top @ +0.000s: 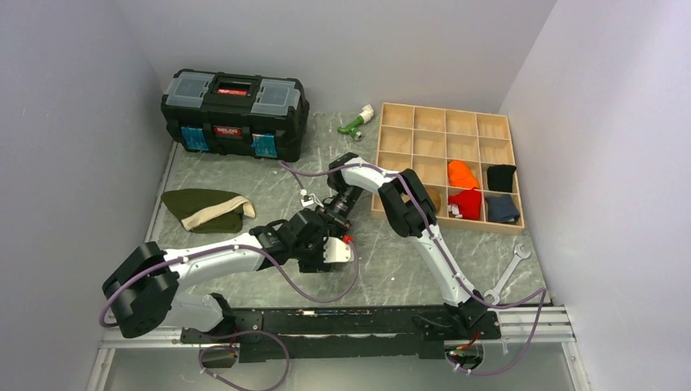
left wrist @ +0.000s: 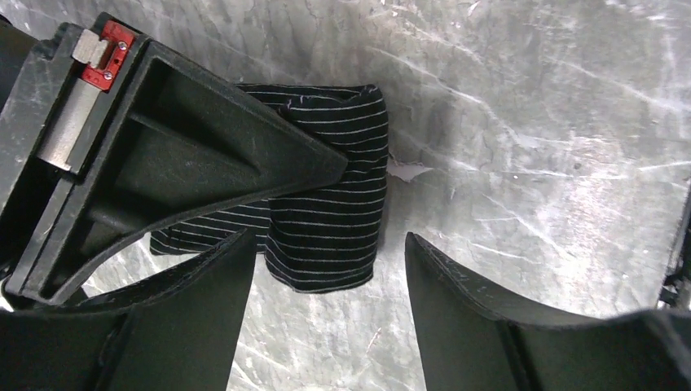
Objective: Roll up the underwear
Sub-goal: Roll the underwear to the center of the board.
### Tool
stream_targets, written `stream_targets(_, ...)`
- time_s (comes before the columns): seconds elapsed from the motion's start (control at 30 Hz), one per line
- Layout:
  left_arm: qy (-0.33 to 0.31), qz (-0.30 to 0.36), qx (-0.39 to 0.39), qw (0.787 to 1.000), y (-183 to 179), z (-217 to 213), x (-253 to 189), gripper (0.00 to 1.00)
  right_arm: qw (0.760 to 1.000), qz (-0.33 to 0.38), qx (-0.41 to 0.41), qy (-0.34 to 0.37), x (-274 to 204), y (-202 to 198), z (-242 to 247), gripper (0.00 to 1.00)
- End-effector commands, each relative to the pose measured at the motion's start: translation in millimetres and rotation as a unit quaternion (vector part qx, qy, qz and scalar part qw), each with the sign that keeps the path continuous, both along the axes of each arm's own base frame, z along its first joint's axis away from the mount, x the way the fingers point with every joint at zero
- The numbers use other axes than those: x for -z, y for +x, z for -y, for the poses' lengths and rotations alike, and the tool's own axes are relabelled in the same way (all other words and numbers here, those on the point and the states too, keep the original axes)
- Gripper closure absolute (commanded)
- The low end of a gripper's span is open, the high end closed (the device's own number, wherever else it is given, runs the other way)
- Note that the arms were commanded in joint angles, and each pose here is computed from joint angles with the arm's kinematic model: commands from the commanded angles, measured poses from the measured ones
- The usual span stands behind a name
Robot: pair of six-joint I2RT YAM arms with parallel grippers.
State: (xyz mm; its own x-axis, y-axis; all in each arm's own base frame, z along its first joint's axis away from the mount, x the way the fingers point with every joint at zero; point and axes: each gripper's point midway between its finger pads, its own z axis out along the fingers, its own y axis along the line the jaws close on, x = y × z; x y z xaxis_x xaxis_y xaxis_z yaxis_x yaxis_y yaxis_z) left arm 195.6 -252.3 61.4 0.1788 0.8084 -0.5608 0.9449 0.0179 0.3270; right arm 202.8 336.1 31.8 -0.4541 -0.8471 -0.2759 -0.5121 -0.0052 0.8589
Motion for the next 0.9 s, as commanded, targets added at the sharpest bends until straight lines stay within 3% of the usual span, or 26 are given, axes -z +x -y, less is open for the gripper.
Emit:
stream_targets(0.0, -0.013, 0.031, -0.002, 0.999, 17, 16, -11, 0.28, 0.999, 0.029, -0.029, -0.003, 26, 1, 1, 0.97)
stream_targets(0.17, 0.002, 0.037, -0.006, 0.999, 24, 16, 1, 0.28, 0.999, 0.03, -0.031, -0.004, 27, 1, 0, 0.97)
stream_targets(0.37, 0.018, 0.017, -0.001, 1.0, 19, 15, 17, 0.37, 0.999, 0.03, -0.03, -0.004, 26, 1, 0, 0.97)
stream_targets(0.63, 0.049, -0.004, 0.001, 0.999, 11, 5, 32, 0.63, 0.999, 0.033, -0.03, -0.004, 24, 2, 0, 0.96)
stream_targets(0.87, 0.085, -0.024, 0.006, 0.996, 4, -6, 48, 0.87, 0.999, 0.042, -0.03, -0.003, 19, 4, -1, 0.89)
